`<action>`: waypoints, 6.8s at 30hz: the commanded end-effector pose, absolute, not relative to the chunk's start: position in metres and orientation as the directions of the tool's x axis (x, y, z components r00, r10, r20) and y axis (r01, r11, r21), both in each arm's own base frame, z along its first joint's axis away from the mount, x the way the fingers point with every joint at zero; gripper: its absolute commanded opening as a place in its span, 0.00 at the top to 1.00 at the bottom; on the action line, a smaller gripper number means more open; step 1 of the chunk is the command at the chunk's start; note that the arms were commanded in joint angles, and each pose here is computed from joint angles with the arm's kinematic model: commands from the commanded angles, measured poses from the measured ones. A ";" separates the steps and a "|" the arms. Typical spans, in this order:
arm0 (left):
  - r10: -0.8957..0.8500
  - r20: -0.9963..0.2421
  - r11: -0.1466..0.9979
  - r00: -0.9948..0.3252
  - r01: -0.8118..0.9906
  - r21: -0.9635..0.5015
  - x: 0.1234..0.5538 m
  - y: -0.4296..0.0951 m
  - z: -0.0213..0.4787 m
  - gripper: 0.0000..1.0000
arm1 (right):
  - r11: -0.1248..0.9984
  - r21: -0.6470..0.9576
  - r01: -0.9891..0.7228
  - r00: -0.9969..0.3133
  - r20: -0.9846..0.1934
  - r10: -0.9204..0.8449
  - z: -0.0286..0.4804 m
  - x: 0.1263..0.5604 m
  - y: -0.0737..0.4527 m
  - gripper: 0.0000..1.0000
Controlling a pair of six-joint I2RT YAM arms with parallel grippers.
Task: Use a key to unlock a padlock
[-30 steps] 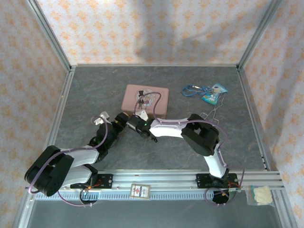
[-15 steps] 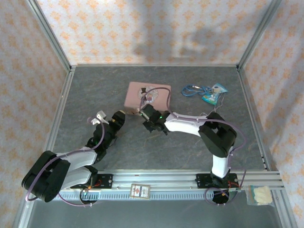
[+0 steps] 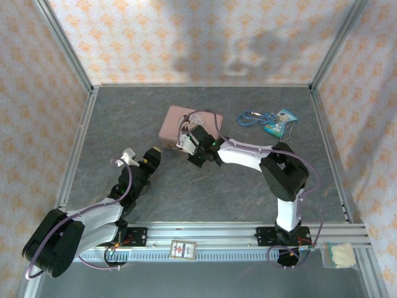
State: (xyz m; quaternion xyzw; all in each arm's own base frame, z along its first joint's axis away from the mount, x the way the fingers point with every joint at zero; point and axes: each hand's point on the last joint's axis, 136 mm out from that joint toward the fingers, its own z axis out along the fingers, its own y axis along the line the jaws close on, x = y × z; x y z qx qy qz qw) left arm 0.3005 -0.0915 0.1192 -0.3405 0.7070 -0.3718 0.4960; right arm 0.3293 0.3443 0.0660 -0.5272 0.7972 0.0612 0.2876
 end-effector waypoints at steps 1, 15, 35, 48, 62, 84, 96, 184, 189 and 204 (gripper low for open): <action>-0.845 -0.450 0.494 -0.290 -0.100 -0.864 0.300 -0.093 0.117 0.29 | 0.372 -0.233 -0.899 -0.215 -0.504 -0.837 0.067 0.336 0.351 1.00; -0.854 -0.358 0.392 -0.377 -0.014 -0.920 0.339 -0.135 0.122 0.43 | 0.356 -0.138 -0.924 -0.223 -0.561 -0.797 0.078 0.344 0.385 1.00; -0.880 -0.335 0.371 -0.337 -0.048 -0.927 0.346 -0.129 0.111 0.42 | 0.276 0.006 -0.961 -0.202 -0.700 -0.685 0.093 0.335 0.414 1.00; -0.862 -0.332 0.369 -0.382 -0.025 -0.929 0.376 -0.151 0.096 0.83 | 0.290 0.006 -0.957 -0.213 -0.693 -0.689 0.093 0.332 0.407 1.00; -0.883 -0.314 0.354 -0.348 -0.054 -0.934 0.373 -0.143 0.086 1.00 | 0.430 0.063 -0.901 -0.325 -0.755 -0.570 0.124 0.331 0.394 0.73; -0.915 -0.320 0.356 -0.246 -0.114 -0.928 0.353 -0.122 0.093 1.00 | 0.904 0.197 -0.379 -0.539 -0.841 -0.042 0.187 0.382 0.312 0.53; -0.618 -0.503 0.661 -0.604 -0.053 -0.749 0.297 -0.183 0.092 1.00 | 0.963 0.231 -0.136 -0.502 -0.855 0.134 0.178 0.383 0.231 0.00; -0.070 -0.997 0.914 0.006 -0.400 -0.067 0.352 0.053 0.143 0.01 | 0.937 0.175 0.303 -0.058 -0.978 0.201 0.128 0.365 -0.038 0.00; -0.070 -0.998 0.914 0.008 -0.401 -0.068 0.351 0.054 0.143 0.01 | 0.937 0.174 0.302 -0.057 -0.978 0.200 0.128 0.365 -0.038 0.00; -0.069 -0.998 0.913 0.008 -0.401 -0.067 0.351 0.054 0.143 0.01 | 0.938 0.173 0.300 -0.062 -0.978 0.200 0.127 0.366 -0.038 0.00</action>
